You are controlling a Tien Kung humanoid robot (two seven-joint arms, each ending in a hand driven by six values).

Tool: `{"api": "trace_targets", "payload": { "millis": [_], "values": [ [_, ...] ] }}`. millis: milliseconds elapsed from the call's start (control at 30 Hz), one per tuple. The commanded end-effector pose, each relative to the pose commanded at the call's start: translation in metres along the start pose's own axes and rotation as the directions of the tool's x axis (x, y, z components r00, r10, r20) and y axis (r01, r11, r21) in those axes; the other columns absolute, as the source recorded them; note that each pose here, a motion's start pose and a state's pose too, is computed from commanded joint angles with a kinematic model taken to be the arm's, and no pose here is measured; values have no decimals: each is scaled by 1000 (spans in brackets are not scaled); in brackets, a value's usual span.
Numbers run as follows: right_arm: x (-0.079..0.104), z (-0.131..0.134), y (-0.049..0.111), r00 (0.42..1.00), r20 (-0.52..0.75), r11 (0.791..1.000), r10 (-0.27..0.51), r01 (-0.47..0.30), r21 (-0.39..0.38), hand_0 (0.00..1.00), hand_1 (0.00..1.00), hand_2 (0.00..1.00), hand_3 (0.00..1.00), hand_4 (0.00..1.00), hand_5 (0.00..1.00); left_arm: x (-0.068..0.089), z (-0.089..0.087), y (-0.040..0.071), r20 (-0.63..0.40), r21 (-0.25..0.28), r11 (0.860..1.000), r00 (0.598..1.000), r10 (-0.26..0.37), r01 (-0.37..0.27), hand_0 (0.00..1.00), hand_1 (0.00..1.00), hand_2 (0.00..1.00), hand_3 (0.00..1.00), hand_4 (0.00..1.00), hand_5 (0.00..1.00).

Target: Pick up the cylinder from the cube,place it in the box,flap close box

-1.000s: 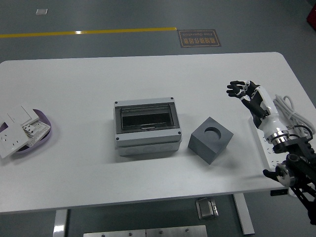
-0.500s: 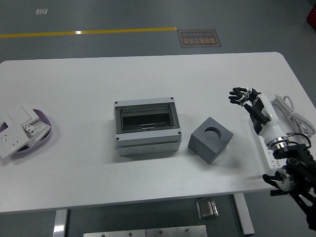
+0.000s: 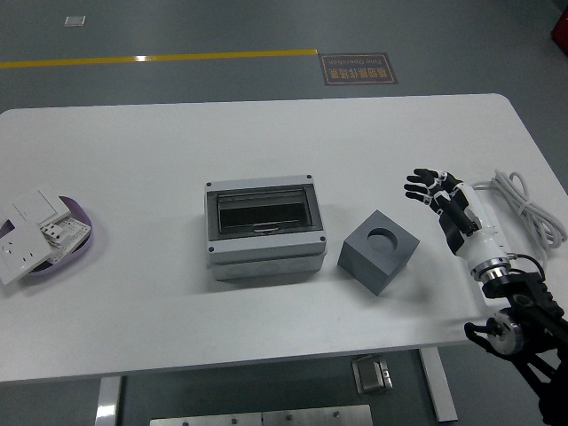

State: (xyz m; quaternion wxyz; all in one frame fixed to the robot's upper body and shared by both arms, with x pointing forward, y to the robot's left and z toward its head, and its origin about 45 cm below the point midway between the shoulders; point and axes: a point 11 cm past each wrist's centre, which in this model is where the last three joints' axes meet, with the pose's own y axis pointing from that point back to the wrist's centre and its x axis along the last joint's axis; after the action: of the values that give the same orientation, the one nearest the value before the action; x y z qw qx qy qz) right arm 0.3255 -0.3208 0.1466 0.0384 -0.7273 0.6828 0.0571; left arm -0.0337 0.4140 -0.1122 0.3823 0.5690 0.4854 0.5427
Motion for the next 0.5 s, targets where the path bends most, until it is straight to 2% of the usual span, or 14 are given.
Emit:
{"api": "trace_targets", "payload": {
  "millis": [267, 500],
  "values": [
    [-22, -10, 7, 998, 60, 997, -5, 0, 80, 691, 629, 612, 578, 895, 552, -1, -2, 0, -3, 1, 1000, 1000, -3, 3, 617, 639, 629, 636, 692, 250],
    [-34, -9, 14, 995, 95, 996, -14, 5, 93, 678, 618, 599, 566, 883, 569, -4, -5, -1, -5, 5, 1000, 1000, -7, 7, 617, 640, 629, 636, 692, 250]
  ]
}}
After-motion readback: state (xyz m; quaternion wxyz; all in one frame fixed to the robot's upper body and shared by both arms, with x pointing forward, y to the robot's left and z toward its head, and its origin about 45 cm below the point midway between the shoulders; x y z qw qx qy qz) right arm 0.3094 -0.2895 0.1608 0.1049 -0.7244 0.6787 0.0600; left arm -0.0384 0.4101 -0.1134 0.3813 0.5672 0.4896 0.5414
